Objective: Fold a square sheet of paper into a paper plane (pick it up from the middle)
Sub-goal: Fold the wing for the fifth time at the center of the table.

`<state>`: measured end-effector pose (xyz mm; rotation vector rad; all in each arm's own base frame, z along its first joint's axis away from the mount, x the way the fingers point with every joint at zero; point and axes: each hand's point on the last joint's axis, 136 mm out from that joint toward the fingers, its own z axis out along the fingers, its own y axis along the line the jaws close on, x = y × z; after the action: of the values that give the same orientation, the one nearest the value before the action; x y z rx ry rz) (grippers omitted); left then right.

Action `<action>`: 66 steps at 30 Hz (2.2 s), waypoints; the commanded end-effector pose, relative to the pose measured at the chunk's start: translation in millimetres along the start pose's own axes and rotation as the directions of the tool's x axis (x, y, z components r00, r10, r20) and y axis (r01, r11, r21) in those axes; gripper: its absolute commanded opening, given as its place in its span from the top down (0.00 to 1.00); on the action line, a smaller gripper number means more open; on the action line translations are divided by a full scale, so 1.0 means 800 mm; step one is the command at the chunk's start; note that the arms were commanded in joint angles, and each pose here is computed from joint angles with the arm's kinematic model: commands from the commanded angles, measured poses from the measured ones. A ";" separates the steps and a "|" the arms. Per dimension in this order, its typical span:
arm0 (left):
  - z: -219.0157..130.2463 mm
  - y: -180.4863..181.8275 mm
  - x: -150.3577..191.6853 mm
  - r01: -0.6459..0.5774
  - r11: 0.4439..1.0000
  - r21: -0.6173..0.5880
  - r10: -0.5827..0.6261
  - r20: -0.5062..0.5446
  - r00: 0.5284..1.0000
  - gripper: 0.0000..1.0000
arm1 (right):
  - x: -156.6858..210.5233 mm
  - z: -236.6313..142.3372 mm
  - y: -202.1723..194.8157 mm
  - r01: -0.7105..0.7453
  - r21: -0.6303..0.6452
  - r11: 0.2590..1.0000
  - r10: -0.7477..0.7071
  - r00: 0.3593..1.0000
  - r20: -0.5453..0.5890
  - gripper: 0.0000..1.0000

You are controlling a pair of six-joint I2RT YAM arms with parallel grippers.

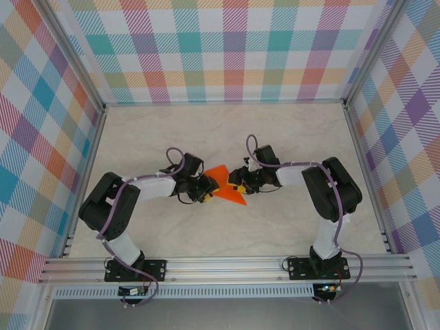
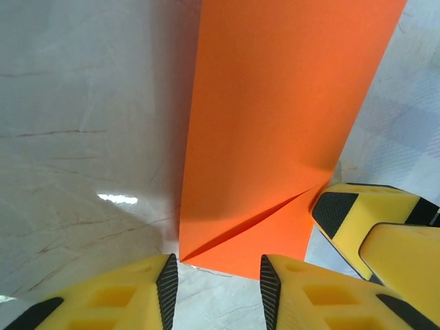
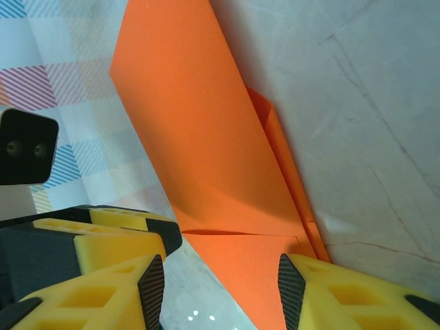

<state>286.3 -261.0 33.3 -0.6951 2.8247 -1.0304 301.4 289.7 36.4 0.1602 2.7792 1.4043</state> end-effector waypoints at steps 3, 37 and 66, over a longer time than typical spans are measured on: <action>0.005 -0.013 0.003 -0.021 1.000 0.018 0.021 -0.012 1.000 0.62 | 0.007 0.006 -0.023 -0.054 0.016 0.998 0.054 0.998 -0.020 0.50; 0.004 -0.045 -0.002 -0.114 0.987 0.113 0.113 0.014 0.993 0.73 | 0.009 0.006 -0.039 -0.054 0.043 0.998 0.055 0.998 -0.015 0.61; -0.001 -0.056 0.003 -0.063 0.997 0.048 0.064 -0.027 0.998 0.93 | 0.031 -0.057 0.029 0.741 0.402 0.537 -0.835 0.536 0.127 0.21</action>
<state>304.3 -288.8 58.6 -0.5764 2.7911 -1.1100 269.5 268.5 80.5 -0.5649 2.3733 0.8012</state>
